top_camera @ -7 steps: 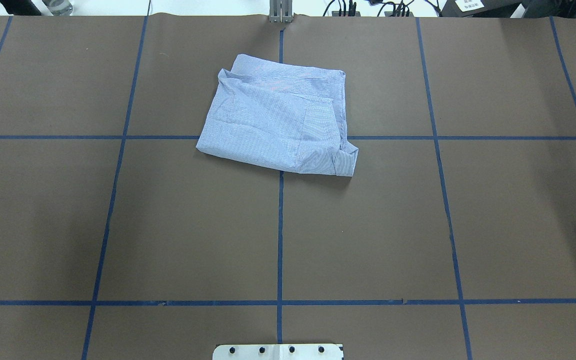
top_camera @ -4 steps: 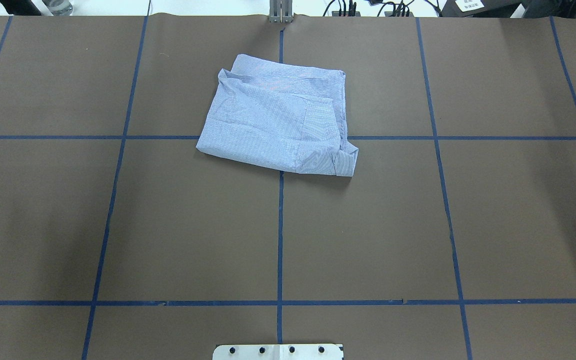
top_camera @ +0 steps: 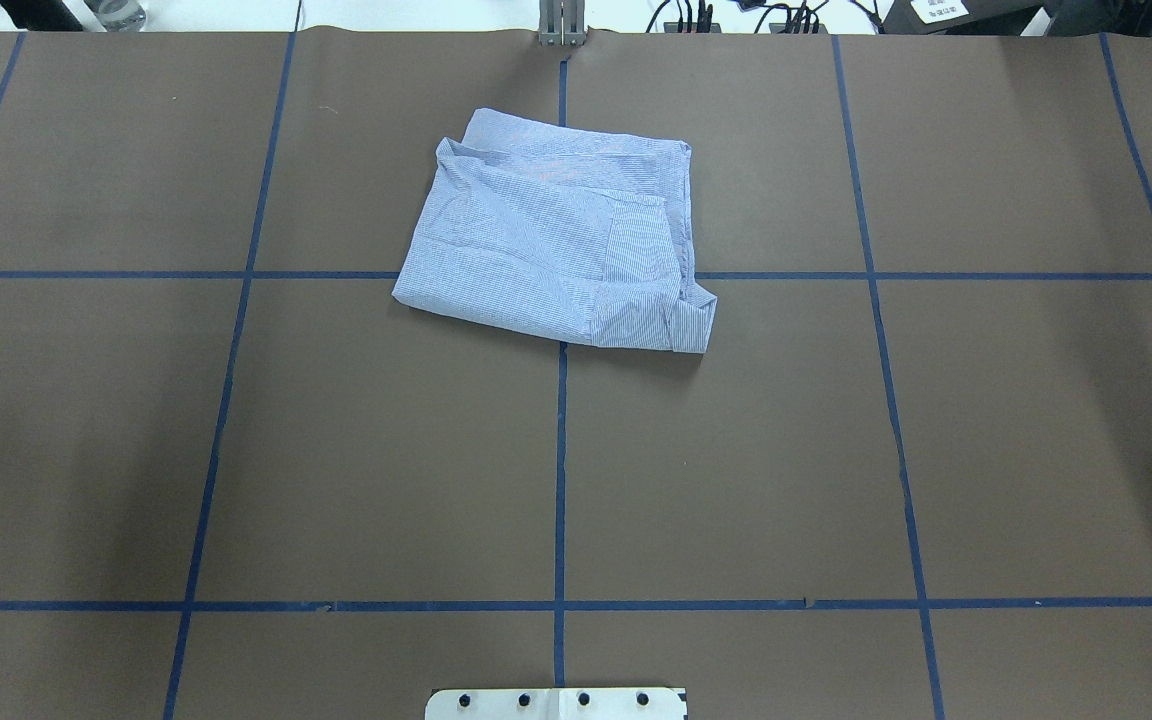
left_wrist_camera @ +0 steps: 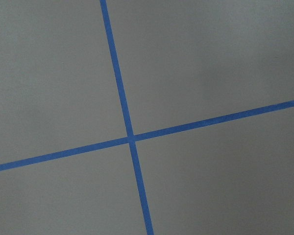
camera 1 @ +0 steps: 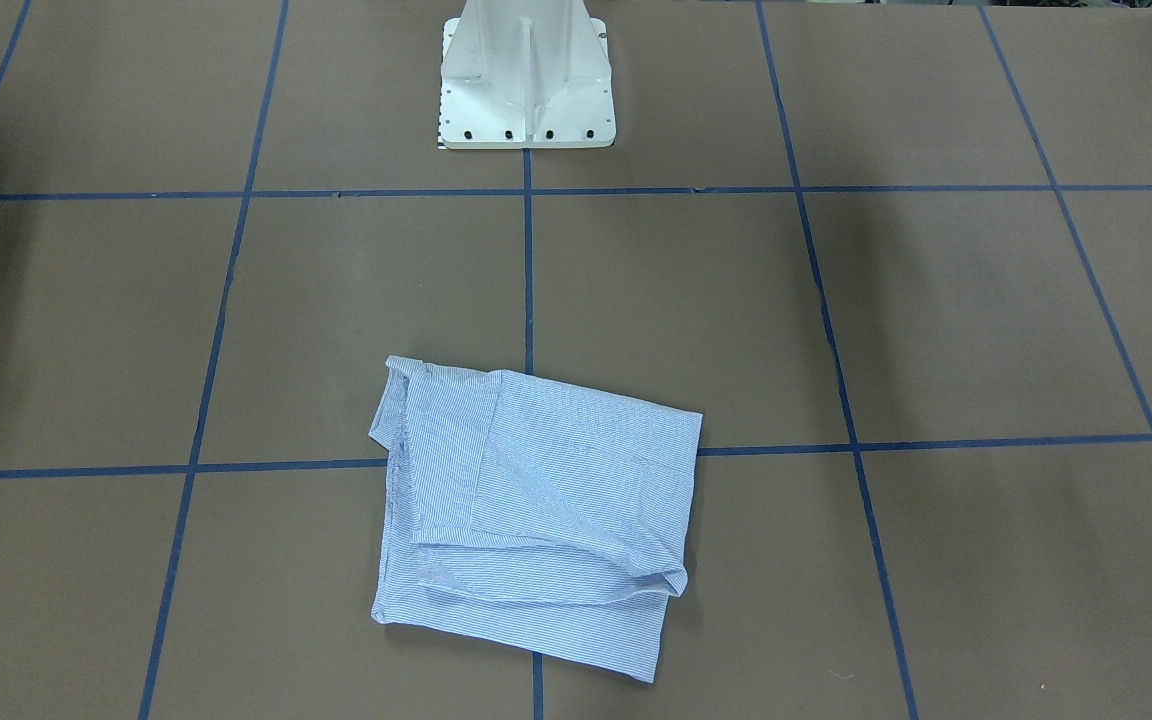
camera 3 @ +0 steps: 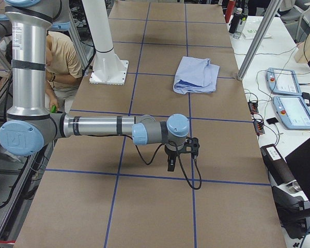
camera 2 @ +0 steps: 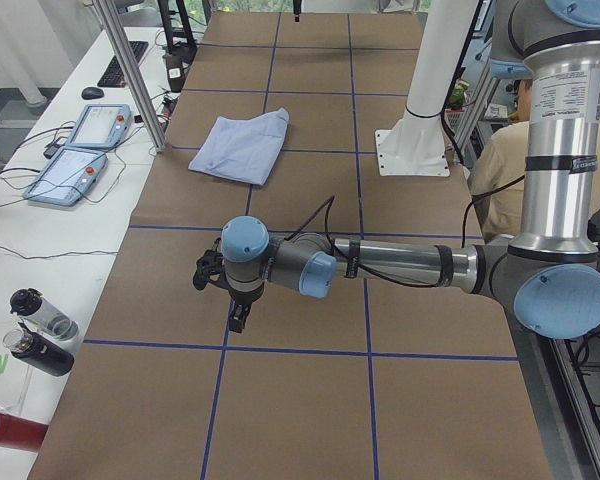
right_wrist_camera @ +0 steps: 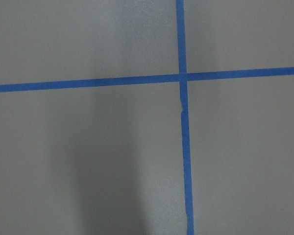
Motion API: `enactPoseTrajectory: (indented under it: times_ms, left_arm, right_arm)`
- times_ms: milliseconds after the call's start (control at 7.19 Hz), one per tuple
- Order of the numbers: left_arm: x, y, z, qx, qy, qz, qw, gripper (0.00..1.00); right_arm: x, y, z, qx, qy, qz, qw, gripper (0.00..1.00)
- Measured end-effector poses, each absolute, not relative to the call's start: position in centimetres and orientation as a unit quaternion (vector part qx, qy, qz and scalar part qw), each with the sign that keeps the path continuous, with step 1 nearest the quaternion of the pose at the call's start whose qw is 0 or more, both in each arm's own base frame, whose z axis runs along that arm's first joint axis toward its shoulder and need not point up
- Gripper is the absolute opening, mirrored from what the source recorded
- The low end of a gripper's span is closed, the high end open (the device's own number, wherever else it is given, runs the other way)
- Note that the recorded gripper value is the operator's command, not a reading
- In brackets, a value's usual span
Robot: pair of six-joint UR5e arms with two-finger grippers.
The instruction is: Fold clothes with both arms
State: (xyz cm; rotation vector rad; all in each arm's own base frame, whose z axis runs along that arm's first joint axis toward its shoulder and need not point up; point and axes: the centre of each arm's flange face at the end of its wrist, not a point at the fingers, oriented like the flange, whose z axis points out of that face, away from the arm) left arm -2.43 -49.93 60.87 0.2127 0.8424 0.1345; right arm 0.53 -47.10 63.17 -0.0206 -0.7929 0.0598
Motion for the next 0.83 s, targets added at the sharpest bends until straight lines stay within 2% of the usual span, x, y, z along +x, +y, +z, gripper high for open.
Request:
enactPoseTrajectory:
  times_ms: [834]
  left_arm:
    - [-3.2, -49.1, 59.3, 0.121, 0.412, 0.065, 0.901, 1.0]
  right_arm:
    - [0.8, -46.3, 62.8, -0.001, -0.377, 0.031, 0.926, 1.0]
